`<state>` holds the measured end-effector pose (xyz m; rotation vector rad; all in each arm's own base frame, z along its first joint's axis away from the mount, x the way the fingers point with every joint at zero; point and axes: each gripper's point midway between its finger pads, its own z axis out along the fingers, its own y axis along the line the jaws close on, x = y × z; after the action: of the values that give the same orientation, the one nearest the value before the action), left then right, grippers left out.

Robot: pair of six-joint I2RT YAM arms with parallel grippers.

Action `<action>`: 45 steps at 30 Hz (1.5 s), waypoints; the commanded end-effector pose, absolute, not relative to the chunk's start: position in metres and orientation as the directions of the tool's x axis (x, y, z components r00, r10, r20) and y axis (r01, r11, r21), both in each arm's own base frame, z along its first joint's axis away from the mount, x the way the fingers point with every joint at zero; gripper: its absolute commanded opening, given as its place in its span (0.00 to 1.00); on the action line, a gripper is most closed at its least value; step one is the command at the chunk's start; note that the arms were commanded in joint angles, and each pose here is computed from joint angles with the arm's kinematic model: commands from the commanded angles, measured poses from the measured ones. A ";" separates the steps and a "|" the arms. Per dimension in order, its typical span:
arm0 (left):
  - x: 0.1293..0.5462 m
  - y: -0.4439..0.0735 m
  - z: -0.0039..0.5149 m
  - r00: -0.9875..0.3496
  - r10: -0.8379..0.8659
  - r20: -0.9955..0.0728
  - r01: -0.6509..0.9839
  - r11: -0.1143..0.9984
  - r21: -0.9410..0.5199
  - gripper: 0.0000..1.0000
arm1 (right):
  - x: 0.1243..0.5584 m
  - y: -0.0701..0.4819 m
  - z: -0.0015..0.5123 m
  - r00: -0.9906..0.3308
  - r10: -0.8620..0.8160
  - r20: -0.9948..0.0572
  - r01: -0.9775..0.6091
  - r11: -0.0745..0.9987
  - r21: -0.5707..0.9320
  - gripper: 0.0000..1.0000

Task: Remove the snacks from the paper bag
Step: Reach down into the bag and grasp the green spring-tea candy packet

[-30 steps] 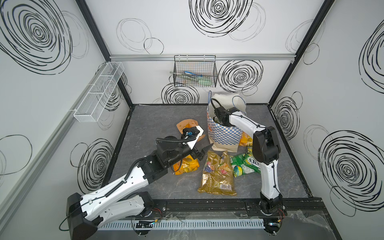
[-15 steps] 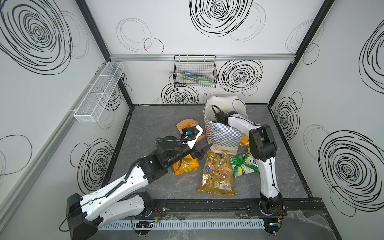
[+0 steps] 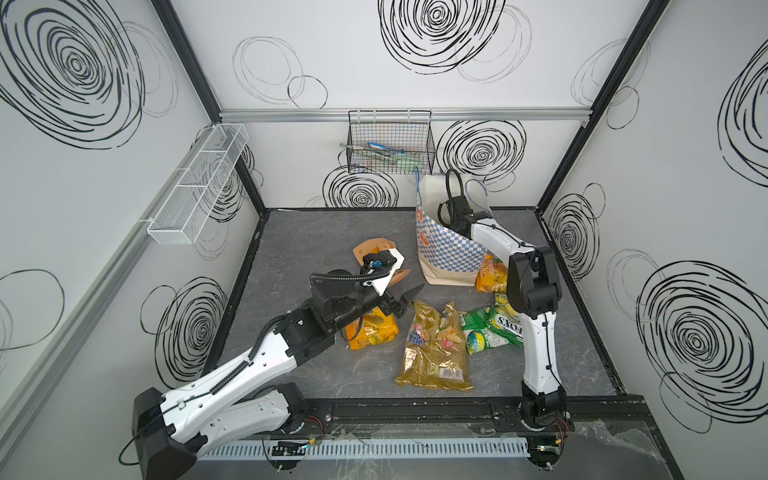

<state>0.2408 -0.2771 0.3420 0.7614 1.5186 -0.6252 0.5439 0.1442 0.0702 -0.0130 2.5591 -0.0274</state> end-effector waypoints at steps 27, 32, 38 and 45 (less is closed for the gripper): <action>0.248 -0.278 0.360 0.014 0.038 -0.999 0.770 0.637 0.035 0.96 | 0.562 0.198 0.133 -0.673 0.048 -0.738 -0.272 0.912 0.307 0.00; 0.247 -0.277 0.361 0.016 0.034 -0.999 0.771 0.636 0.034 0.96 | 0.558 0.201 0.176 -0.594 0.044 -0.803 -0.300 0.914 0.272 0.08; 0.246 -0.276 0.363 0.018 0.028 -0.999 0.773 0.633 0.031 0.96 | 0.571 0.189 0.150 -0.583 0.059 -0.810 -0.220 0.949 0.227 0.92; 0.245 -0.275 0.365 0.024 0.026 -0.999 0.771 0.636 0.035 0.96 | 0.593 0.211 0.114 -0.641 0.079 -0.764 -0.214 0.937 0.277 0.97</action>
<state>0.2461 -0.2770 0.3426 0.7460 1.5182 -0.6382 0.5876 0.2025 0.1302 -0.1105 2.1940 0.4091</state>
